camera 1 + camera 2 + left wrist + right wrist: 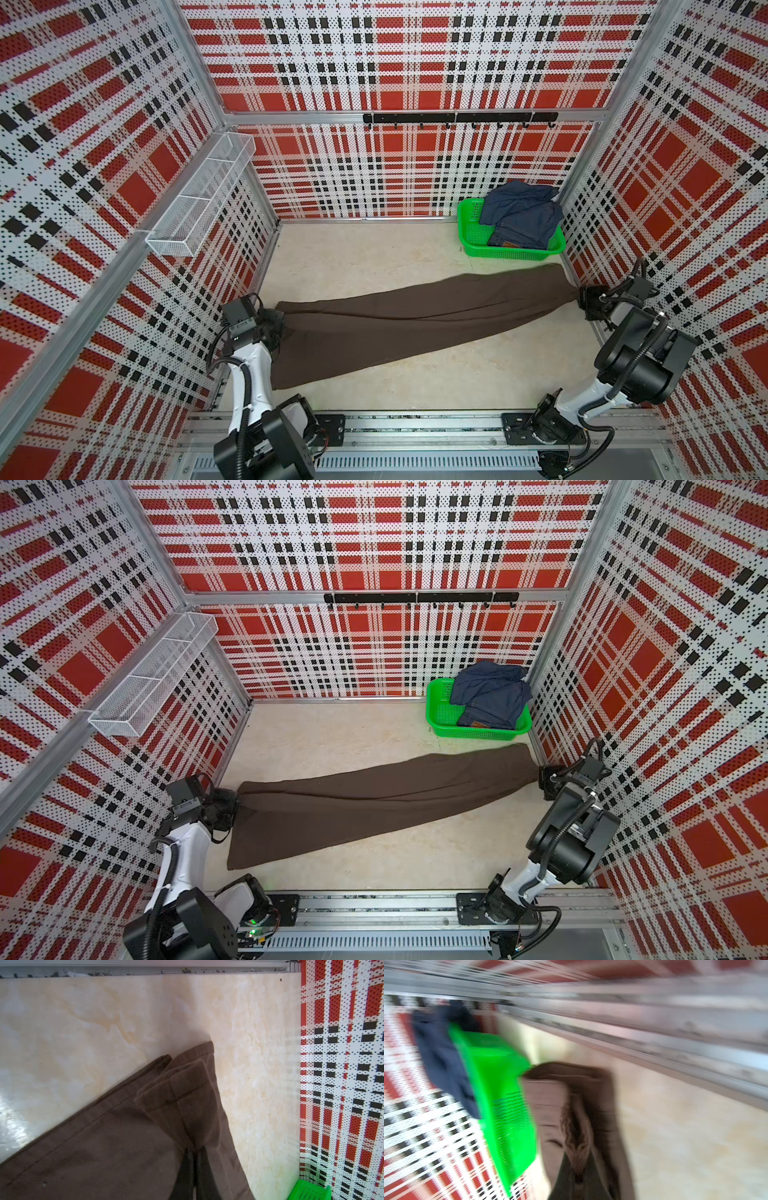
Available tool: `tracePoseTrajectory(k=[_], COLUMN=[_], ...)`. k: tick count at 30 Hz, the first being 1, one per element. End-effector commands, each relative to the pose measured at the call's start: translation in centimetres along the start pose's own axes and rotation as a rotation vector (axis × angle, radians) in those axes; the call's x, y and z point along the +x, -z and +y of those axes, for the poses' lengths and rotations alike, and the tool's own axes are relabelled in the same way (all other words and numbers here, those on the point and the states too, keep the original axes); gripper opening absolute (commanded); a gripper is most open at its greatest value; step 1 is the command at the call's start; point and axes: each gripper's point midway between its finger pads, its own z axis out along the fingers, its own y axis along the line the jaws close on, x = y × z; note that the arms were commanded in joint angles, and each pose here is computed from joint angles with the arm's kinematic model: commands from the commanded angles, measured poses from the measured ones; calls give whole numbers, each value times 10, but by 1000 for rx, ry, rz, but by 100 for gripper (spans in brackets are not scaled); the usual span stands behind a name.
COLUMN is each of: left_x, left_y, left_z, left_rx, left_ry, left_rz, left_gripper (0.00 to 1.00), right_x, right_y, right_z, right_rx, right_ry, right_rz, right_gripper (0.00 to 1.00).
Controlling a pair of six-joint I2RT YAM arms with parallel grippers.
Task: Fold and stack the trousers
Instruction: Fold the trousers at the center of the table.
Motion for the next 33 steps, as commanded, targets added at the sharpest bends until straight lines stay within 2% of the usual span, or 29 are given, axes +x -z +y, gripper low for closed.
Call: tracePoseTrajectory(k=[1,8,12,16,19,22,30,33], left_x=[-22,-42,-51,-65,-75,-71,-30,-24], left_y=[6,-4,-12,-3,5,0,-35,-37], left_z=[-35,-83,-128,-186,-197,-173,-54,-17], left_rx=[81,152,212,302,320,289,116,62], left_ry=[-13,-7,-18,-47,-47,-36,9,30], left_rz=[-62,-85,-77,-99,-138,-143,-79,-71], left_gripper=[0,0,0,0,0,0,0,0], right_x=[-17,-22,-21,-24,-26,-21,-8,-10], right_y=[18,-1,-12,-15,-18,-29,-51,-51], right_z=[57,93,136,186,188,159,50,18], right_rx=[-101,-130,-206,-307,-310,-260,-121,-90], right_ry=[28,29,38,67,78,83,23,-8], right_rz=[-50,-29,-10,0,1,17,37,36], right_gripper=[0,0,0,0,0,0,0,0])
